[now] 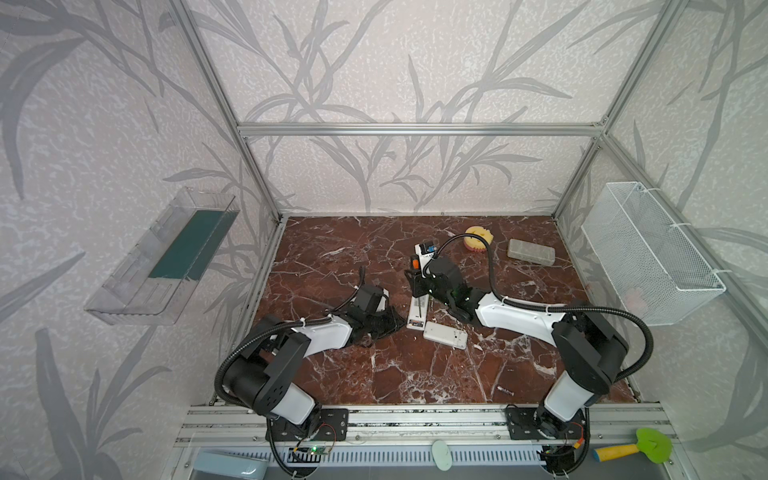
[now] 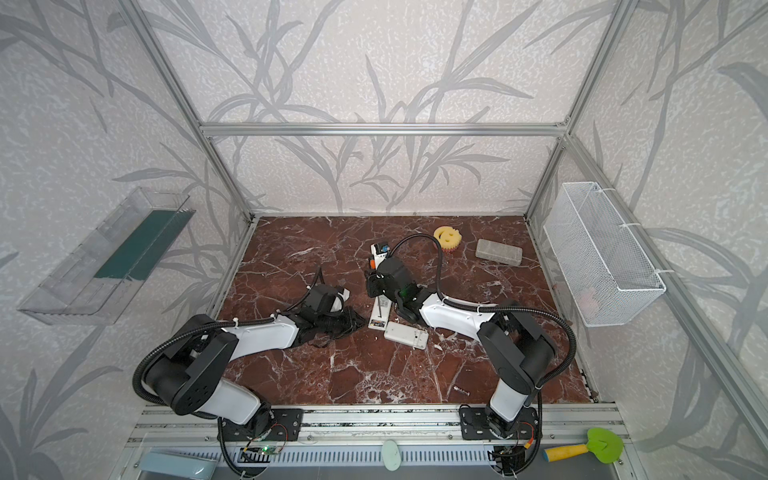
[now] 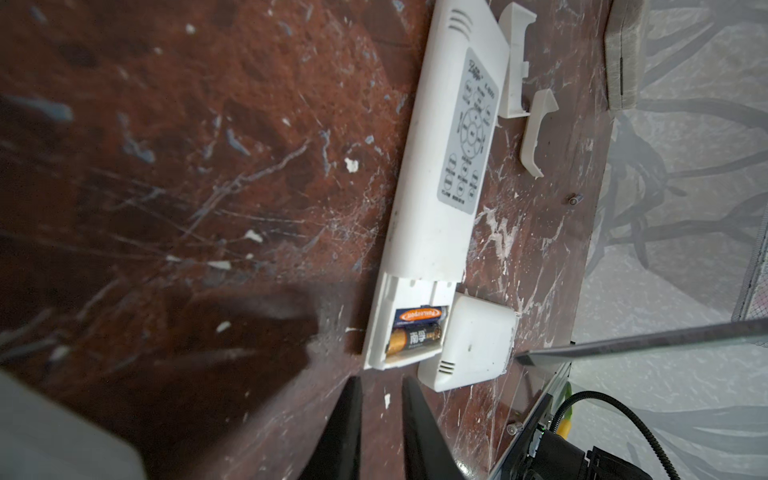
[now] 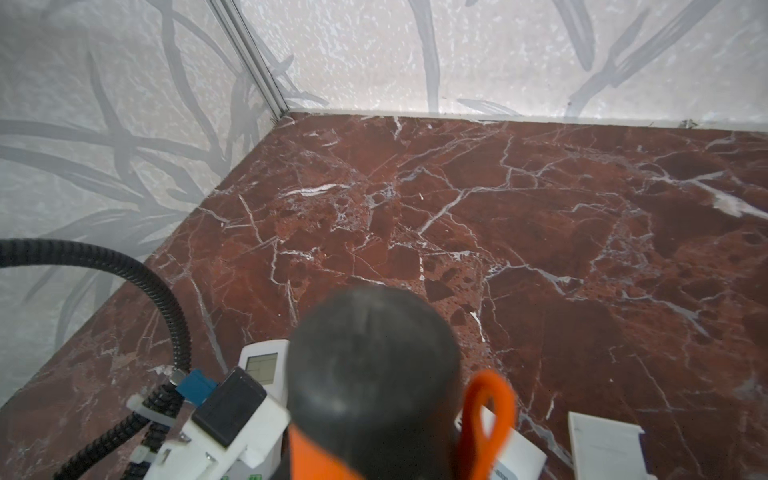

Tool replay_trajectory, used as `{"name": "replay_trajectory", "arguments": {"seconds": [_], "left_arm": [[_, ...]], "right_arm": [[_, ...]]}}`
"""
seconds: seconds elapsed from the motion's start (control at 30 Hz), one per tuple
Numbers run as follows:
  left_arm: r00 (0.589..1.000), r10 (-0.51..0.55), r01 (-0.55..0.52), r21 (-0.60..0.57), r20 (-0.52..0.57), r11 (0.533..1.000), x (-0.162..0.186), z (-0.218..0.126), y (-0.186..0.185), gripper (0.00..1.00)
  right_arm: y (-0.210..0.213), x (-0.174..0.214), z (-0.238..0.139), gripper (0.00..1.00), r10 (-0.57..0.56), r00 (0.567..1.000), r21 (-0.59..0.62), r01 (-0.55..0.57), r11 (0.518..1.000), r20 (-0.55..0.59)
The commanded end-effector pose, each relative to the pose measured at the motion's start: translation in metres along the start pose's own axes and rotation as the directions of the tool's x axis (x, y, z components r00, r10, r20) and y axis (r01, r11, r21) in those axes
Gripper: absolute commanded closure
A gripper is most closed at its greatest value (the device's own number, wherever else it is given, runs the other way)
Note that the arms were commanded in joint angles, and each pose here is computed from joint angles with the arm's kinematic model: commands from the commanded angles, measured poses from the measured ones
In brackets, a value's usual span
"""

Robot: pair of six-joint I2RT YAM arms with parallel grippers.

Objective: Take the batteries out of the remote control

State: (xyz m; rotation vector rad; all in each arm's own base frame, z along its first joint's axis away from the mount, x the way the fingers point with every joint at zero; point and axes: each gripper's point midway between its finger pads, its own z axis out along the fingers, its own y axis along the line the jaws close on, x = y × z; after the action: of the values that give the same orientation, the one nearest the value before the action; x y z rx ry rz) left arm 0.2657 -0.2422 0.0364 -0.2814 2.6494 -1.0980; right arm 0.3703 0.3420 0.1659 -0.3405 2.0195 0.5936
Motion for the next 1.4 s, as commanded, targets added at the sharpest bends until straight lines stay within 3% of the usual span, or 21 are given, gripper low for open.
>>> {"name": "replay_trajectory", "arguments": {"seconds": [0.0, 0.13, 0.3, 0.67, 0.93, 1.17, 1.37], "left_arm": [[1.0, 0.006, -0.006, -0.032, 0.009, 0.999, 0.0, 0.005, 0.01, 0.82], [0.999, 0.024, -0.021, -0.082, 0.029, 0.996, -0.006, 0.005, 0.016, 0.83], [0.999, 0.031, -0.026, -0.114, 0.04, 0.993, -0.01, 0.01, 0.022, 0.85], [0.995, 0.087, -0.083, -0.068, 0.05, 0.994, -0.006, 0.016, -0.006, 0.85], [0.996, 0.08, -0.08, -0.014, 0.045, 0.997, -0.004, 0.026, -0.018, 0.85], [0.993, 0.1, -0.101, -0.002, 0.069, 0.995, -0.007, 0.019, -0.025, 0.85], [0.991, 0.094, -0.096, 0.01, 0.096, 0.995, -0.015, 0.009, -0.029, 0.8]], "right_arm": [[-0.031, 0.003, 0.0, 1.0, -0.029, 0.999, 0.129, 0.032, 0.991, -0.022], [-0.057, 0.013, 0.008, 1.0, -0.021, 0.997, 0.179, 0.034, 0.983, -0.075], [-0.061, 0.031, 0.03, 1.0, -0.022, 0.992, 0.168, 0.042, 0.985, -0.122], [-0.032, 0.013, 0.063, 1.0, 0.006, 0.998, -0.01, -0.007, 1.0, -0.059], [-0.007, 0.01, 0.078, 1.0, 0.023, 0.997, -0.177, -0.035, 0.984, -0.072], [-0.003, 0.002, 0.073, 1.0, 0.034, 0.998, -0.21, -0.044, 0.977, -0.054], [-0.002, -0.02, 0.034, 1.0, 0.041, 0.997, -0.197, -0.028, 0.98, 0.064]]}}
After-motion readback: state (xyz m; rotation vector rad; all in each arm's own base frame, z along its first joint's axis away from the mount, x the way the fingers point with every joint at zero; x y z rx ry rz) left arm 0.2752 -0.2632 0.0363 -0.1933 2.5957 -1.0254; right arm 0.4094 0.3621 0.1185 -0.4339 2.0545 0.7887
